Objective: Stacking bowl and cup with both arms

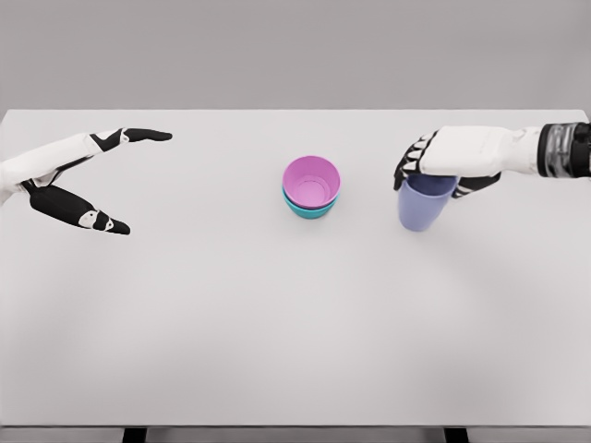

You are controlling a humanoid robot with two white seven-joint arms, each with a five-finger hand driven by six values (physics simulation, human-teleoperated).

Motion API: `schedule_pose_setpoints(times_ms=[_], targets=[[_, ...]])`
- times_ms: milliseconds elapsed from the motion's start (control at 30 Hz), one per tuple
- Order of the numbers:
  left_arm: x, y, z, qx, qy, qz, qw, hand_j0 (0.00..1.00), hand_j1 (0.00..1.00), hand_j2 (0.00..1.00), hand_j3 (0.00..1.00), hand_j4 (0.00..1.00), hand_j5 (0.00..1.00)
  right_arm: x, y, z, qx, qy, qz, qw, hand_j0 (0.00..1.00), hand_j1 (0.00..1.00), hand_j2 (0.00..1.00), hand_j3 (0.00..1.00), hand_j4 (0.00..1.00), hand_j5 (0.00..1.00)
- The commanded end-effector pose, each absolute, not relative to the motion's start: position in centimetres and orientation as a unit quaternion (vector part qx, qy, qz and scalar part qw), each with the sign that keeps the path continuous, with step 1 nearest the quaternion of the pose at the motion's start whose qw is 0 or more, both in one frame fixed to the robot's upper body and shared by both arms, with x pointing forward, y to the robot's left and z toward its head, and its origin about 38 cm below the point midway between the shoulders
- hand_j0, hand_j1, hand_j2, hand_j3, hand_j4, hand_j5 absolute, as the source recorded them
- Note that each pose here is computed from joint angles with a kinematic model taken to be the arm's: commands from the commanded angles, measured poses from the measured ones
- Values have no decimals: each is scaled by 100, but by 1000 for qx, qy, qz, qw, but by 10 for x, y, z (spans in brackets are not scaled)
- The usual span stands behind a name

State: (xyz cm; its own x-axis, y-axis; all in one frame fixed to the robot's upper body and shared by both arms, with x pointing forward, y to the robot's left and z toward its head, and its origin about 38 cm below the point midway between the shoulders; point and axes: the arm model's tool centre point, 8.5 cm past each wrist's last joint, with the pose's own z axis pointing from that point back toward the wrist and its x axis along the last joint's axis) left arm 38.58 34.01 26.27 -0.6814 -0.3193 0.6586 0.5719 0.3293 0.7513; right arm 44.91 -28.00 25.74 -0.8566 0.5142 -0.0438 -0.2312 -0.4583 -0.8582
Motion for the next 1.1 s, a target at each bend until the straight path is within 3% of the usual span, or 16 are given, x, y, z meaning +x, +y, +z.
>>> schedule_pose_setpoints(times_ms=[0,300,1067], targets=[[386,340,264,-90,-718,-569,391,100,100,100,100,100,100,450,-275,258,-148,-477,838,221,72,72,72,72,72,72],[386,341,263,-89,-718,-569,391,100,100,100,100,100,100,461,-259,271,-152,-494,831,208,68,68,68,68,68,68],[386,341,263,-89,-717,-570,391,100,100,100,100,100,100,471,-170,311,-138,-552,813,123,68,68,68,68,68,68]])
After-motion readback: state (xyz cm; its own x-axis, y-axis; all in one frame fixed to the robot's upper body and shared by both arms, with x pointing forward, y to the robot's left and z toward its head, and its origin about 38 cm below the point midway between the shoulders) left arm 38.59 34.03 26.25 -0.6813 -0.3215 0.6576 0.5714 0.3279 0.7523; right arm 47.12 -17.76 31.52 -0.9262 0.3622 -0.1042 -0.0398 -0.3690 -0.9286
